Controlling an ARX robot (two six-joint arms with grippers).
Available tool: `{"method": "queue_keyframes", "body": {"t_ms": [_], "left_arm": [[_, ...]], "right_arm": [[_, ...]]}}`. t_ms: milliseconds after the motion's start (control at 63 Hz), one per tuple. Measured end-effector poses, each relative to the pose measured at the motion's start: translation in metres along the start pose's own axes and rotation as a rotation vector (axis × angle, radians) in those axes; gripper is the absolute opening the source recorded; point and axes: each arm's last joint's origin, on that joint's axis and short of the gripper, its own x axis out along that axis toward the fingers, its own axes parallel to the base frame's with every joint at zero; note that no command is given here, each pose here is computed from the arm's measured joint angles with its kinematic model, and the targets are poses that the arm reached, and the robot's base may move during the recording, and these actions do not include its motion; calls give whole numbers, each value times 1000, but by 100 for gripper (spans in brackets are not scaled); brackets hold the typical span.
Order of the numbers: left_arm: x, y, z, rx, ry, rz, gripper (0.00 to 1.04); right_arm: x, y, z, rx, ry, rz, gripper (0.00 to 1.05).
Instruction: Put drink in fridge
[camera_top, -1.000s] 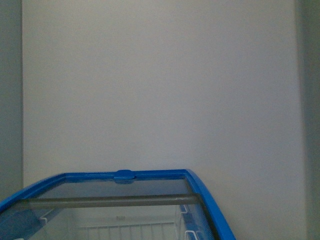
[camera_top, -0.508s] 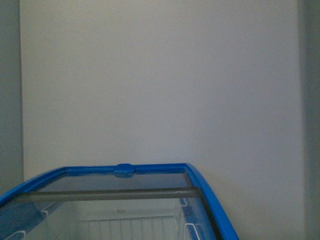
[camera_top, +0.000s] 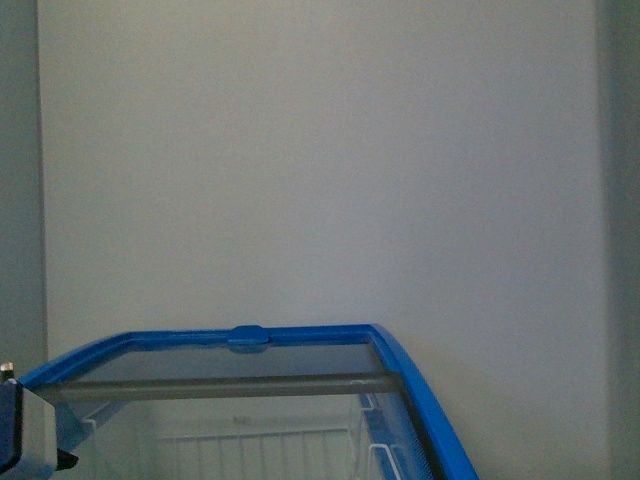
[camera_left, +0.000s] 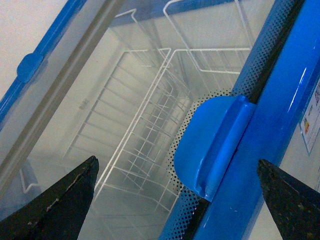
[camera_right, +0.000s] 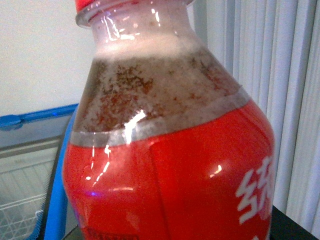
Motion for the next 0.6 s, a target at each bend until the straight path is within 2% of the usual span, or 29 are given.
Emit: {"method": "queue_keyframes", "body": {"t_ms": [270, 603], "left_arm": [[26, 16, -10, 90, 41, -14, 97], [67, 44, -9, 131, -5, -14, 97]], "right_arm": [[0, 0, 0, 0, 0, 0, 41], [0, 0, 0, 0, 0, 0, 41]]}}
